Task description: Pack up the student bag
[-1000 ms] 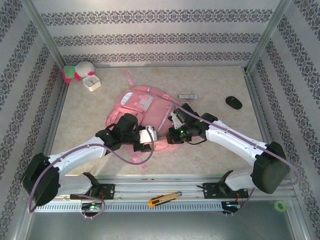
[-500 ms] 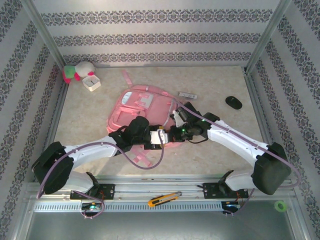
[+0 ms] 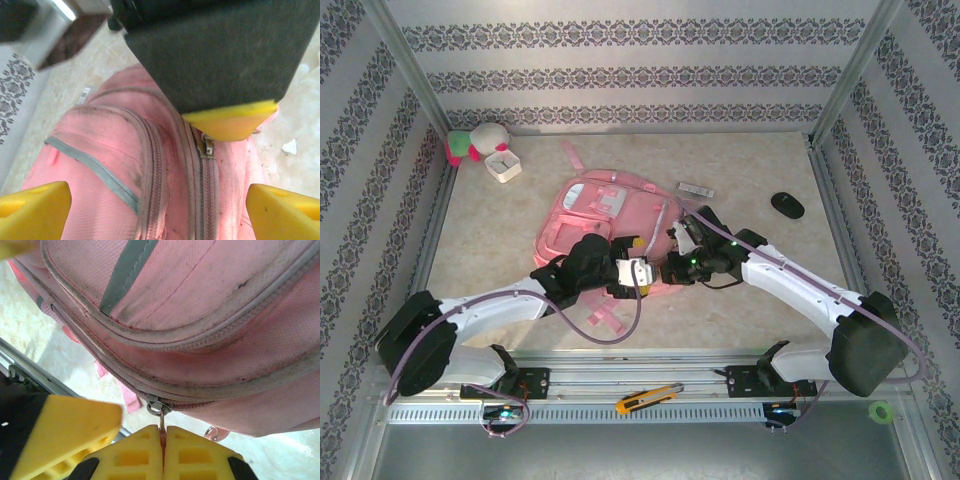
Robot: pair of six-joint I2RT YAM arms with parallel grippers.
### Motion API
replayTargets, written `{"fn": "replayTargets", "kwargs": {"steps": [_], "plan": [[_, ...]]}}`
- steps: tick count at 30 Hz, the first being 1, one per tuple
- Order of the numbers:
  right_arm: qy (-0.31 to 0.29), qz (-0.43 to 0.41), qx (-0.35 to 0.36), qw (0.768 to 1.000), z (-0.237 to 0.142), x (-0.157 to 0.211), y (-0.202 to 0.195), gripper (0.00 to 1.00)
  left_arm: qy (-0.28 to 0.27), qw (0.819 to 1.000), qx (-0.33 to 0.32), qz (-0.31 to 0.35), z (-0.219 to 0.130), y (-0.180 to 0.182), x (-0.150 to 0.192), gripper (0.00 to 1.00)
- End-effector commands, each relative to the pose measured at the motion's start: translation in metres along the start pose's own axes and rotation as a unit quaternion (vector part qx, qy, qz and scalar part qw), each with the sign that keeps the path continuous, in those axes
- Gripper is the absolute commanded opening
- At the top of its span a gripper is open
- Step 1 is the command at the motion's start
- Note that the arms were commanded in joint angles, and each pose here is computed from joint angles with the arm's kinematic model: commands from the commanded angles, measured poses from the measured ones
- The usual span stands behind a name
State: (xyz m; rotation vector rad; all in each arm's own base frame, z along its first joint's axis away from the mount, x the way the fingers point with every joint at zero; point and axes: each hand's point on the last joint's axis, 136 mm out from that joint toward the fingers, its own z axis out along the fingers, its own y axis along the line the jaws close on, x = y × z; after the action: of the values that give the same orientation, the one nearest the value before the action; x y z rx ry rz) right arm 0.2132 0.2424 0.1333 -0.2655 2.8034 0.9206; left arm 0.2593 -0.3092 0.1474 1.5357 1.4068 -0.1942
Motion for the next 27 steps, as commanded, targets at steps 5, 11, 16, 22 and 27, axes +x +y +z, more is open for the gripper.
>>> {"fn": "replayTargets", "kwargs": {"steps": [5,11,16,22,27], "plan": [[-0.012,0.004,-0.003,1.0,-0.004,-0.003,-0.006,0.0,0.028,0.999,-0.029,0.012,0.037,0.019,0.009,0.84],[-0.019,0.012,0.031,0.999,-0.004,-0.005,-0.024,0.0,0.032,0.999,-0.001,-0.032,0.029,0.015,0.017,0.15],[-0.041,0.018,0.073,0.996,-0.011,-0.011,-0.042,0.0,-0.003,0.994,0.044,-0.101,-0.003,0.008,0.016,0.0],[-0.07,0.024,0.08,0.994,-0.026,-0.018,-0.052,0.0,0.007,0.992,0.046,-0.12,-0.03,0.006,0.031,0.0],[-0.066,-0.01,0.024,0.998,-0.02,-0.019,-0.028,0.0,-0.025,0.987,0.08,-0.137,-0.041,-0.001,0.02,0.0]]}}
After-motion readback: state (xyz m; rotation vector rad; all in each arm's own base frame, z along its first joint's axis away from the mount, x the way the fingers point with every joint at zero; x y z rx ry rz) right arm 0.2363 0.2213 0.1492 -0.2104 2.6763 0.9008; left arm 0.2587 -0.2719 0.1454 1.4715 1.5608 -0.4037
